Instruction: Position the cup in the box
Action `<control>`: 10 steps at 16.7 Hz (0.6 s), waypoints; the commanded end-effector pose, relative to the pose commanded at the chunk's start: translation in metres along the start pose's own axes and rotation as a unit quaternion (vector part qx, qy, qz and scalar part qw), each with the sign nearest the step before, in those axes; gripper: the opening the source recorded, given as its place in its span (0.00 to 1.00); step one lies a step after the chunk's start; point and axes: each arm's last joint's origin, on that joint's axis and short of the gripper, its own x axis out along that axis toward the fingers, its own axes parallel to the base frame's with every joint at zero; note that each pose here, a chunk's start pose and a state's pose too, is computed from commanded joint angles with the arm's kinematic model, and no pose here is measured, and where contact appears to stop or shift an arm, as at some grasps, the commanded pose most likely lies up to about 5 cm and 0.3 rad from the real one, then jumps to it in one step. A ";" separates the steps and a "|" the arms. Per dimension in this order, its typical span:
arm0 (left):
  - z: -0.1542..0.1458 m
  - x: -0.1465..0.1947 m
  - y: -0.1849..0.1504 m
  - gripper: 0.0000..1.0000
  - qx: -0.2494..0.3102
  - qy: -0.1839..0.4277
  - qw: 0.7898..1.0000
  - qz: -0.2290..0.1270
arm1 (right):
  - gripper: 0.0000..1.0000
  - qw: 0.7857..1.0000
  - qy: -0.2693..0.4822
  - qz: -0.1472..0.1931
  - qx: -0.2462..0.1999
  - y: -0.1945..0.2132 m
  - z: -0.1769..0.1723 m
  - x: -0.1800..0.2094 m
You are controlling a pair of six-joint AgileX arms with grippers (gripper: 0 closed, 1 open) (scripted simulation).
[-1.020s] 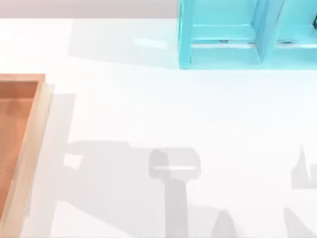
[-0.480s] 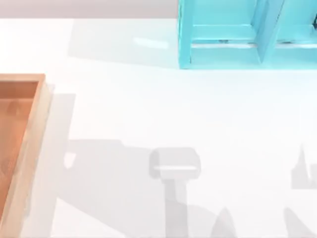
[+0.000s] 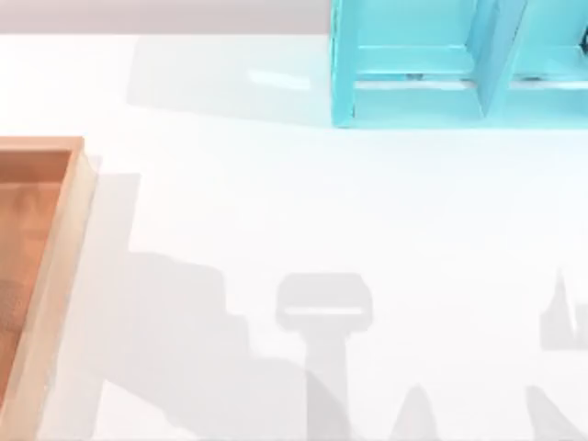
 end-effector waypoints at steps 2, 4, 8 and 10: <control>0.000 0.000 0.000 0.00 0.000 0.000 1.000 0.000 | 1.00 1.000 0.000 0.000 0.000 0.000 0.000 0.000; 0.000 0.000 0.000 0.15 0.000 0.000 1.000 0.000 | 1.00 1.000 0.000 0.000 0.000 0.000 0.000 0.000; 0.000 0.000 0.000 0.45 0.000 0.000 1.000 0.000 | 1.00 1.000 0.000 0.000 0.000 0.000 0.000 0.000; 0.000 0.000 0.000 0.60 0.000 0.000 1.000 0.000 | 1.00 1.000 0.000 0.000 0.000 0.000 0.000 0.000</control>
